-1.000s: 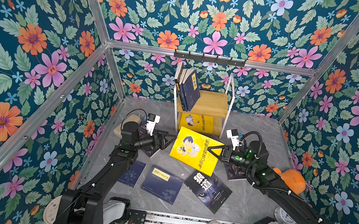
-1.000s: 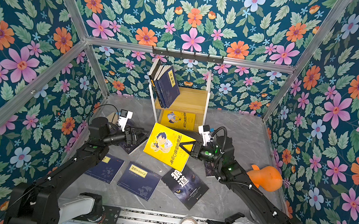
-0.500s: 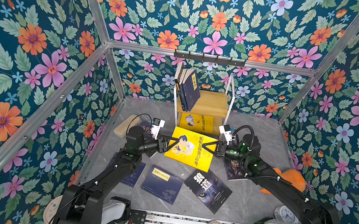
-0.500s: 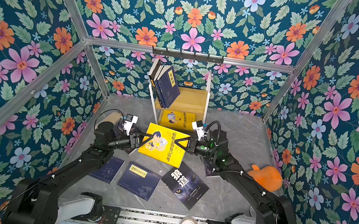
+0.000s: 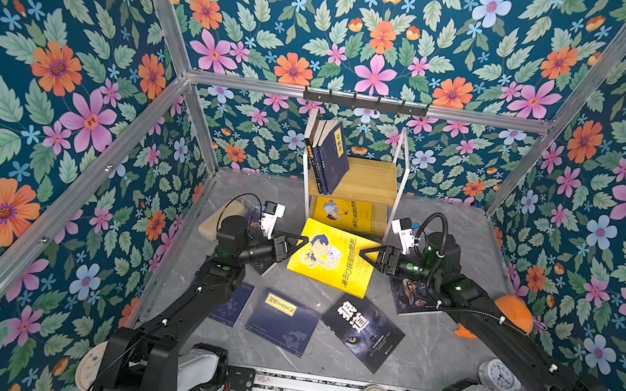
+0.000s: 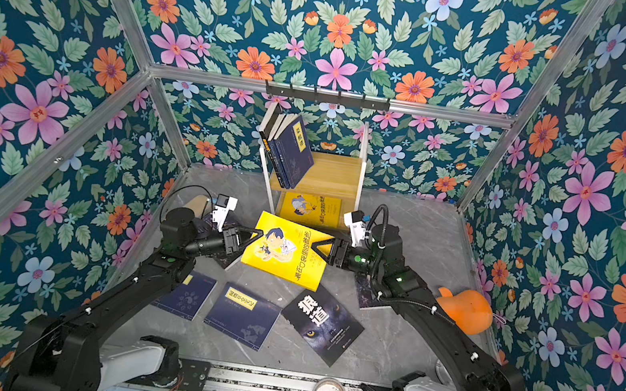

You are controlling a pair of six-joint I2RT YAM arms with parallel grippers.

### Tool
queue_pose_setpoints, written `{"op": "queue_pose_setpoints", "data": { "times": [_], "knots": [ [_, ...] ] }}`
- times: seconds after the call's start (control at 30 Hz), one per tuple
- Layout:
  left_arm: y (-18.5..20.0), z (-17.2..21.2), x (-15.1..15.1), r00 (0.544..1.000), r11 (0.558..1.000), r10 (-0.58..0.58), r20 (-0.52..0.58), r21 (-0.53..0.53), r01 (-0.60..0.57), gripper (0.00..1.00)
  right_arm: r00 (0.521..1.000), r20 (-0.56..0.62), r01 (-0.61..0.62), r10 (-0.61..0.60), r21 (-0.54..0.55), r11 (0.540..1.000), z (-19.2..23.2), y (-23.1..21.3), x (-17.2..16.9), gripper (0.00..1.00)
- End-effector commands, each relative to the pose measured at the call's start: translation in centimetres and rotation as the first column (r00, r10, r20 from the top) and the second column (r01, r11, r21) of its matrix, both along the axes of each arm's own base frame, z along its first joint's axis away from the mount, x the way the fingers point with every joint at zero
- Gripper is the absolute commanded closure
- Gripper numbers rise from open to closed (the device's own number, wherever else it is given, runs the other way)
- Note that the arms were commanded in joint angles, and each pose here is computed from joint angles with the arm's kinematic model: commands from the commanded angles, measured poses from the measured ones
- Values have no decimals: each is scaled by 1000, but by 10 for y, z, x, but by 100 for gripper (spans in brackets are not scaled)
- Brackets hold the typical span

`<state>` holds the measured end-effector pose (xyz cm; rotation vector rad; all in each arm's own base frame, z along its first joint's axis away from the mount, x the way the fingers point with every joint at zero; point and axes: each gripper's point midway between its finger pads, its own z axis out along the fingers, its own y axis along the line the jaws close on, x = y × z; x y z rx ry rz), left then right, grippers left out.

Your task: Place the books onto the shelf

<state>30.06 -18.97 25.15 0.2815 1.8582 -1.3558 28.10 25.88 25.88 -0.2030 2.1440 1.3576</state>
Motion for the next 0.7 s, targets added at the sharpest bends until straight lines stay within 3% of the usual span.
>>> {"op": "queue_pose_setpoints", "data": {
  "times": [0.0, 0.13, 0.27, 0.33, 0.47, 0.6, 0.67],
  "knots": [
    [10, 3, 8, 999, 999, 51, 2, 3, -51, 100, 994, 38, 110, -104, -233, 966, -30, -34, -2, 37],
    [18, 1, 16, 995, 995, 98, -22, 28, -97, 100, 979, 137, 186, -148, -331, 925, -28, -55, -12, 37],
    [21, 0, 21, 992, 993, 114, -58, 14, -113, 100, 920, 386, 241, -62, -435, 867, -13, -47, -26, 37],
    [22, 1, 23, 989, 993, 122, -85, 7, -122, 100, 871, 491, 245, 26, -478, 843, -5, -33, -34, 37],
    [21, 5, 24, 982, 990, 129, -136, -43, -136, 100, 734, 653, 321, 186, -575, 753, 0, -4, -35, 36],
    [24, 6, 26, 974, 985, 155, -165, -51, -166, 100, 596, 670, 331, 442, -707, 625, -10, 36, -38, 34],
    [25, 4, 25, 971, 983, 159, -177, -62, -173, 100, 539, 679, 379, 499, -725, 575, -12, 49, -32, 32]
  ]
}}
